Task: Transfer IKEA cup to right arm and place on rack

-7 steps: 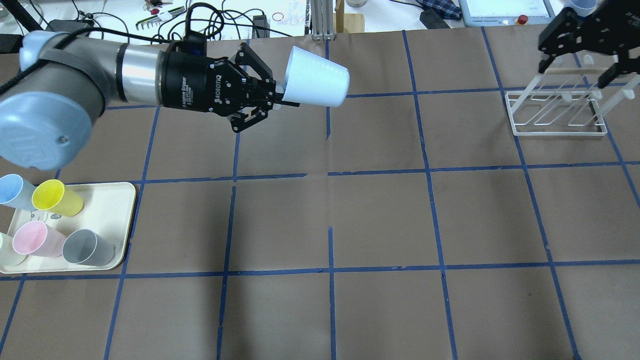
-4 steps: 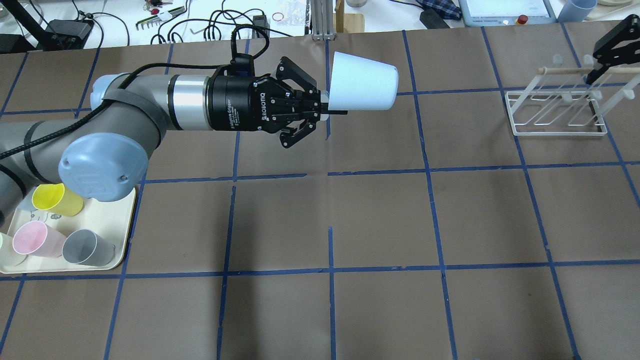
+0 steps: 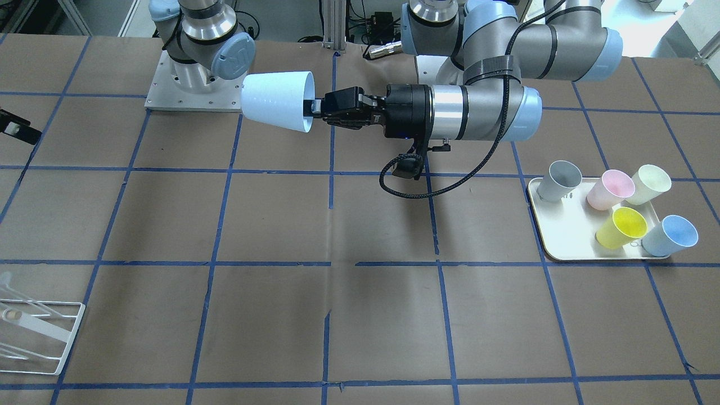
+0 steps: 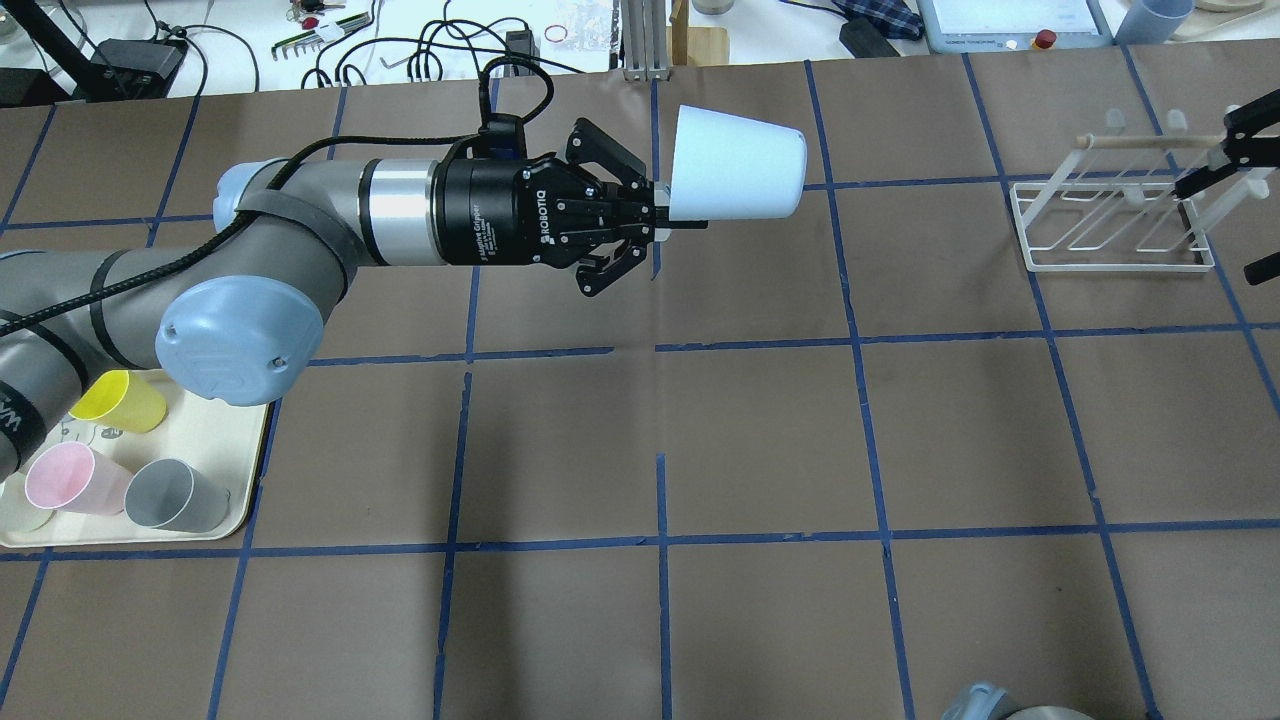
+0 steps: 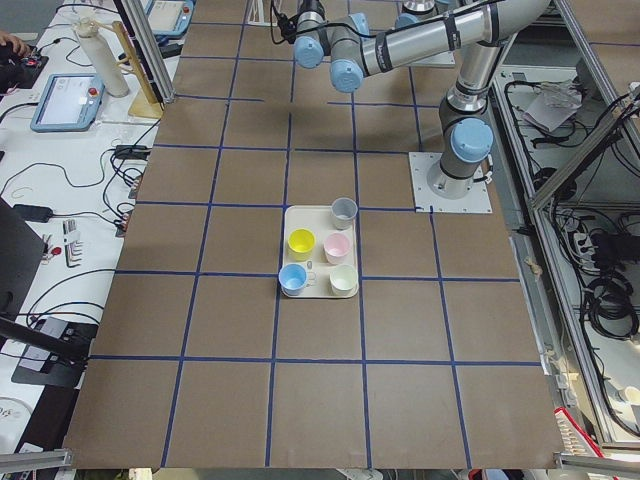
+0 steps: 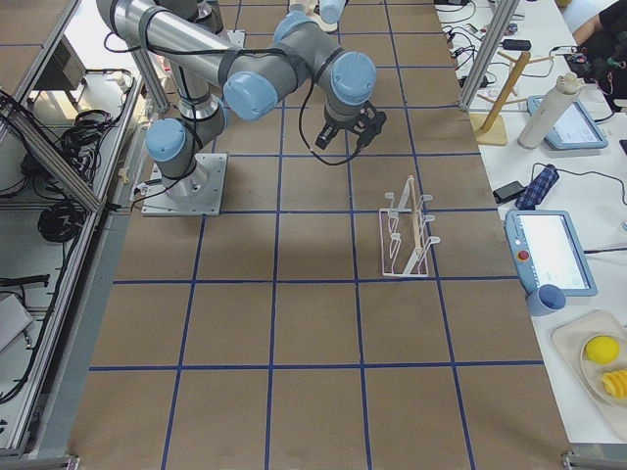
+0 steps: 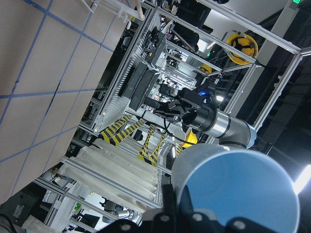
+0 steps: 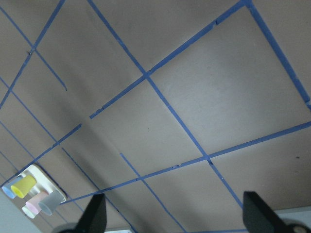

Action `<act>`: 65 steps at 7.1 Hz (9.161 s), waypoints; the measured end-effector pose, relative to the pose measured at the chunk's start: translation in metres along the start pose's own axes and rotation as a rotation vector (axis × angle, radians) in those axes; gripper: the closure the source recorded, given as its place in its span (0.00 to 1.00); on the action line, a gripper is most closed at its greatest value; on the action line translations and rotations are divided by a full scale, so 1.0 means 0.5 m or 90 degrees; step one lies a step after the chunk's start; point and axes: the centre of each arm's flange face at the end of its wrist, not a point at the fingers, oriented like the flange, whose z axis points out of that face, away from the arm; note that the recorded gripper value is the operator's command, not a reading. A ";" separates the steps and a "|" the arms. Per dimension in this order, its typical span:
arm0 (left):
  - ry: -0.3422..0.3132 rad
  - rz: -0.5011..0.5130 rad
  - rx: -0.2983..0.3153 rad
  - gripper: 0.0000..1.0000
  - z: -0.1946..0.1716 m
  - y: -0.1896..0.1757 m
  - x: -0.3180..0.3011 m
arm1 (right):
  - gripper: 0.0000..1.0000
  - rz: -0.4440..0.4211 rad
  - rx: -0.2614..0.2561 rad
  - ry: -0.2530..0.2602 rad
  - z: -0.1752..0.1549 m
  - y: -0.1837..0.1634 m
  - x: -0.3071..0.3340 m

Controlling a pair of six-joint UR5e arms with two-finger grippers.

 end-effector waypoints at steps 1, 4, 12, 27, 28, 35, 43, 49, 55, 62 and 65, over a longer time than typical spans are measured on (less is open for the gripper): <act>-0.001 -0.001 -0.002 1.00 0.004 -0.010 -0.008 | 0.00 0.008 -0.039 -0.046 0.014 -0.005 0.012; -0.008 0.001 -0.015 1.00 0.028 -0.022 -0.024 | 0.00 0.127 -0.220 -0.191 0.080 0.015 0.023; -0.007 0.003 -0.020 1.00 0.036 -0.023 -0.026 | 0.00 0.415 -0.399 -0.228 0.193 0.058 -0.071; -0.008 0.016 -0.020 1.00 0.037 -0.023 -0.033 | 0.00 0.475 -0.462 -0.229 0.395 0.156 -0.323; -0.008 0.016 -0.020 1.00 0.037 -0.023 -0.033 | 0.00 0.483 -0.468 -0.219 0.403 0.162 -0.328; -0.008 0.020 -0.019 1.00 0.035 -0.023 -0.032 | 0.15 0.488 -0.482 -0.195 0.429 0.164 -0.336; -0.015 0.030 -0.018 0.00 0.035 -0.022 -0.030 | 0.48 0.488 -0.479 -0.196 0.424 0.146 -0.335; -0.038 0.033 0.031 0.00 -0.037 -0.049 -0.019 | 0.75 0.423 -0.445 -0.173 0.397 0.134 -0.342; -0.461 0.093 0.321 0.00 -0.259 -0.071 0.047 | 1.00 0.121 -0.172 0.097 0.333 0.045 -0.301; -0.945 0.231 0.298 0.00 -0.211 0.084 0.137 | 1.00 -0.203 0.225 0.479 0.154 -0.106 -0.284; -0.962 0.241 0.269 0.00 -0.195 0.113 0.130 | 1.00 -0.276 0.242 0.512 0.117 -0.197 -0.219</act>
